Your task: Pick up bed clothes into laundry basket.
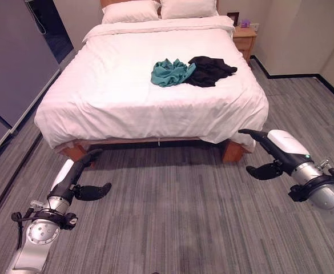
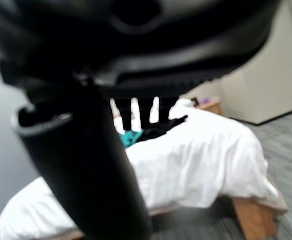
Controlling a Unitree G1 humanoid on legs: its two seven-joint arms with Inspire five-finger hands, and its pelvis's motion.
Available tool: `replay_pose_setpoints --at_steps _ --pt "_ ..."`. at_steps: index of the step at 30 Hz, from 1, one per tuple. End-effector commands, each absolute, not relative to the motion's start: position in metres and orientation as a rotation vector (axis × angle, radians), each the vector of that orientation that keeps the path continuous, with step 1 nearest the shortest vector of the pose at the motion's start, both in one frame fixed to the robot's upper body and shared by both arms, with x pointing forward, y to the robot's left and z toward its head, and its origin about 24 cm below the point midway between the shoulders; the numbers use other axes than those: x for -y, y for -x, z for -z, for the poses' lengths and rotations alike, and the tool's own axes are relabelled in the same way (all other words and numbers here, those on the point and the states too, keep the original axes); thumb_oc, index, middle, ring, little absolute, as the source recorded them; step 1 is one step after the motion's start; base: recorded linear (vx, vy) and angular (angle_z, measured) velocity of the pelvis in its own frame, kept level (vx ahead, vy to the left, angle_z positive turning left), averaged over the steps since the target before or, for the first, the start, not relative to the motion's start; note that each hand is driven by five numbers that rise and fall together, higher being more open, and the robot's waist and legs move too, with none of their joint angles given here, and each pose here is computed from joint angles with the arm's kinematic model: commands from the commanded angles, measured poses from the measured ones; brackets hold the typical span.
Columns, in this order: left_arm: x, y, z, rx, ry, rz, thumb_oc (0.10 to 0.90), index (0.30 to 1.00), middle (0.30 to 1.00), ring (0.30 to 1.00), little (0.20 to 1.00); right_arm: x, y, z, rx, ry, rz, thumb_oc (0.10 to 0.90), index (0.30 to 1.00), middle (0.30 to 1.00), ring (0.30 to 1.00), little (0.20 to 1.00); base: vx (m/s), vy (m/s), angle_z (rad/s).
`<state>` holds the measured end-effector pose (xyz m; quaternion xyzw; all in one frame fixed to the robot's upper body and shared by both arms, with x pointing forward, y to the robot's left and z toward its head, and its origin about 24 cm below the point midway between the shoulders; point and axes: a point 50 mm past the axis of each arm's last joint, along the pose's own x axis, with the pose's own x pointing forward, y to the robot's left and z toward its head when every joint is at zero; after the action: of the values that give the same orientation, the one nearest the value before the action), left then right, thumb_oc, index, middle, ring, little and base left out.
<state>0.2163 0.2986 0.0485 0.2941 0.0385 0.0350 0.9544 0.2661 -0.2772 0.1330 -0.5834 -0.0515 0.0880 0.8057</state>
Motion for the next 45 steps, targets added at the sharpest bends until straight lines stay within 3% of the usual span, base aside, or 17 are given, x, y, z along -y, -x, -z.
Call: replay_pose_setpoints --at_steps 1,14,27,36,45 --pt "-0.307 -0.231 -0.089 0.114 -0.556 -0.161 0.8 0.9 0.9 0.9 0.9 0.27 -0.277 -0.171 0.29 1.266 -0.076 0.8 0.9 0.9 0.9 0.9 0.0 0.0 0.0" --pt "-0.319 -0.215 -0.083 0.063 -0.532 -0.238 0.8 0.9 0.9 0.9 0.9 0.277 -0.28 -0.153 0.204 1.148 0.008 0.8 0.9 0.9 0.9 0.9 0.01 0.1 -0.11" --pt "-0.307 -0.228 -0.081 0.058 -0.554 -0.182 0.8 0.9 0.9 0.9 0.9 0.29 -0.248 -0.11 0.049 0.999 0.055 0.8 0.9 0.9 0.9 0.9 0.46 -0.055 0.24" --pt "-0.298 -0.233 -0.089 0.103 -0.537 -0.165 0.8 0.9 0.9 0.9 0.9 0.282 -0.267 -0.138 0.172 1.058 0.048 0.8 0.9 0.9 0.9 0.9 0.39 -0.211 0.14" --pt "-0.294 -0.229 -0.083 0.098 -0.556 -0.162 0.8 0.9 0.9 0.9 0.9 0.273 -0.282 -0.159 0.275 1.08 0.038 0.8 0.9 0.9 0.9 0.9 0.31 0.204 0.12"
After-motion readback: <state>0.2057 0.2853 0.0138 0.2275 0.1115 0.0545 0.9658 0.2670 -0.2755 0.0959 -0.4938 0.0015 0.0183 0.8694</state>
